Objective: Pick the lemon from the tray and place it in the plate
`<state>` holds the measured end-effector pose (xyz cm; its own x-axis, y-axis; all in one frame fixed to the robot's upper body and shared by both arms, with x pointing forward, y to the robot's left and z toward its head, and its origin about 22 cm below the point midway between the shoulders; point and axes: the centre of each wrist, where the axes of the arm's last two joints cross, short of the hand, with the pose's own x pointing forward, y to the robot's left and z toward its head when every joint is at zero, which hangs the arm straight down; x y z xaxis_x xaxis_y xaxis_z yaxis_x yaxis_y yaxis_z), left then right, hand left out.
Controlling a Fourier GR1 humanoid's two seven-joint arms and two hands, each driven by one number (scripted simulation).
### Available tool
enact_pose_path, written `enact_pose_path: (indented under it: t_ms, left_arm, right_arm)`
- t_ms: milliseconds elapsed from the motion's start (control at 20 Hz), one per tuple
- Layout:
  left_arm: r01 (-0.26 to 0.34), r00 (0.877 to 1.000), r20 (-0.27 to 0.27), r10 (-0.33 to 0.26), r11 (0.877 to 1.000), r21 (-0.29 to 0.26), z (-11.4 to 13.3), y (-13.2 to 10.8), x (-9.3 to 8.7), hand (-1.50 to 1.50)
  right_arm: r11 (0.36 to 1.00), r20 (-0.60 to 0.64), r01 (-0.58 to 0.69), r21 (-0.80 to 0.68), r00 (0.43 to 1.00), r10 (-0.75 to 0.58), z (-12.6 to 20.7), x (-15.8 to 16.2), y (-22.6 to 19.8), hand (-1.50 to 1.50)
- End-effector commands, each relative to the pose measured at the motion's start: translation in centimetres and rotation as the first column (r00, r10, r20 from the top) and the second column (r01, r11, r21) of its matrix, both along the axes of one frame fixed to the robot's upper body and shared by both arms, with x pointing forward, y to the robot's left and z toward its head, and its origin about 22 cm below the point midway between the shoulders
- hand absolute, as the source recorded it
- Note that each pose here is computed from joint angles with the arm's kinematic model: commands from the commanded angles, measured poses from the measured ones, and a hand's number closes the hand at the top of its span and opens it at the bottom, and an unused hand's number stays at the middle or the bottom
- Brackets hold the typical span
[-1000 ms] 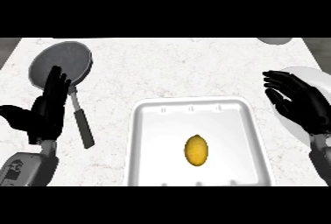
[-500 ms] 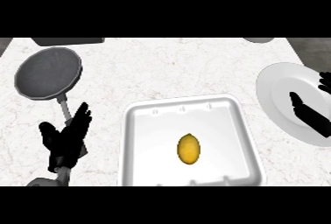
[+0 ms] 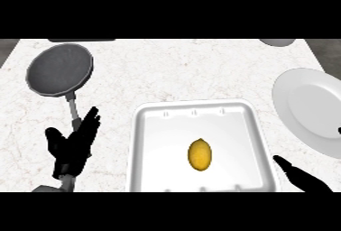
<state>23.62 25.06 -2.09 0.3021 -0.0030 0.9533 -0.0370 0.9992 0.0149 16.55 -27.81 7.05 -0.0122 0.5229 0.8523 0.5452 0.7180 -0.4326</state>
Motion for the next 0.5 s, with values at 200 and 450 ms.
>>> enact_pose_path:
  t_ms: [200, 450]
  left_arm:
    - [0.029, 0.996, -0.082, -0.029, 1.0, -0.005, -2.0, -0.6, -1.4, 0.0]
    - [0.043, 0.998, -0.046, -0.043, 0.999, -0.007, -1.3, -1.2, -0.4, 0.0]
  right_arm:
    - [0.976, -0.396, -0.163, -0.142, 0.914, 0.095, 3.4, -3.7, 1.1, -1.5]
    - [0.974, -0.5, -0.132, -0.184, 0.866, 0.023, 6.0, -3.3, 3.6, -1.5]
